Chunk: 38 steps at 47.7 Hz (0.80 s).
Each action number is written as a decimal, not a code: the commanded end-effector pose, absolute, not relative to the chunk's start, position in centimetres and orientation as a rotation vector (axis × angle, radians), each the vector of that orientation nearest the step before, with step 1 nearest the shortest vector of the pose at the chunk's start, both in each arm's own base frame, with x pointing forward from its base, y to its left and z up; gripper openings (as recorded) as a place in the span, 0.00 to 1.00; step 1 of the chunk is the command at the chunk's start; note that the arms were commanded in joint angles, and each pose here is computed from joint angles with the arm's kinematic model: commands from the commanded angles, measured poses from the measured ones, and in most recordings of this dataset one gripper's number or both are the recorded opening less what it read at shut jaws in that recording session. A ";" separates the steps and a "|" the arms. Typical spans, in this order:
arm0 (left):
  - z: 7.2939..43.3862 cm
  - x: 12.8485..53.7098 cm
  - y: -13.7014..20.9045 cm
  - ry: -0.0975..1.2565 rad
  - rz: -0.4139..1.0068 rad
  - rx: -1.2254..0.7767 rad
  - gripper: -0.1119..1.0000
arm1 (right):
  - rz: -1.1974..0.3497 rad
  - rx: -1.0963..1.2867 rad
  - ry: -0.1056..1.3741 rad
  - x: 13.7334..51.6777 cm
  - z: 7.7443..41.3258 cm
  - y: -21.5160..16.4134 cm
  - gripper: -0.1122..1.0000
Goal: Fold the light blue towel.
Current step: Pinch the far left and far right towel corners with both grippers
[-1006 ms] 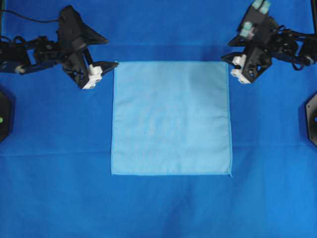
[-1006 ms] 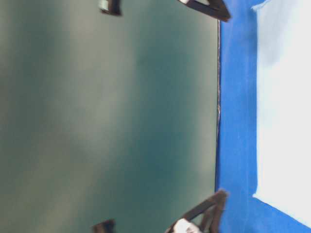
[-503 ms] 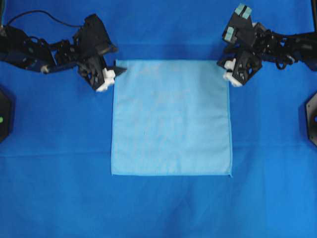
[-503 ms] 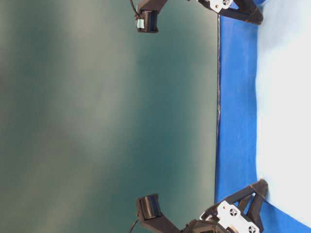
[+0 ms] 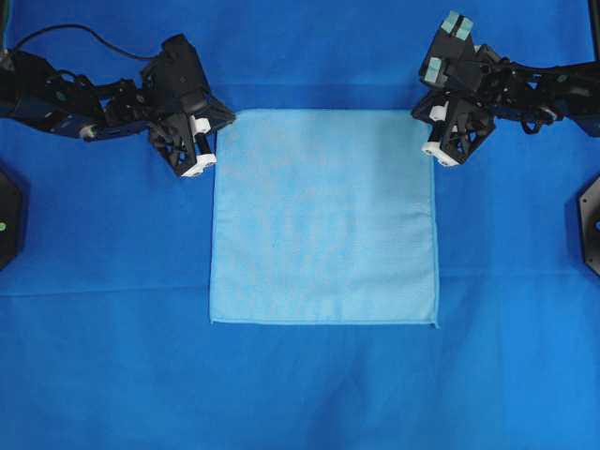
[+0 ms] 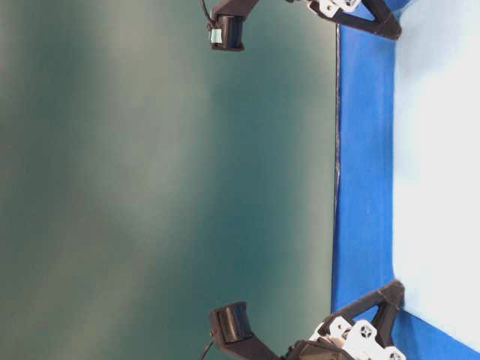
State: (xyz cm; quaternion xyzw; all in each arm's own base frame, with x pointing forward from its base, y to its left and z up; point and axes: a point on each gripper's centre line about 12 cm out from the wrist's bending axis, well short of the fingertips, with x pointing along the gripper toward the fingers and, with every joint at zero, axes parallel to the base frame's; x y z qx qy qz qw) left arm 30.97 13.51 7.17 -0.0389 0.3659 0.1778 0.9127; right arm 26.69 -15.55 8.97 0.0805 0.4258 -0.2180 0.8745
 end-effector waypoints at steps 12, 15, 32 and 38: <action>11.7 31.5 13.4 0.698 0.359 -0.056 0.12 | -0.464 0.133 0.814 27.1 12.4 -16.0 0.10; 12.7 31.5 13.4 0.678 0.358 -0.046 0.12 | -0.467 0.130 0.804 27.0 13.1 -15.9 0.10; 13.1 31.8 12.9 0.671 0.329 0.000 0.12 | -0.468 0.143 0.795 26.3 14.4 -15.1 0.10; 13.2 32.1 11.4 0.671 0.294 -0.004 0.12 | -0.441 0.165 0.809 26.6 14.4 -13.8 0.10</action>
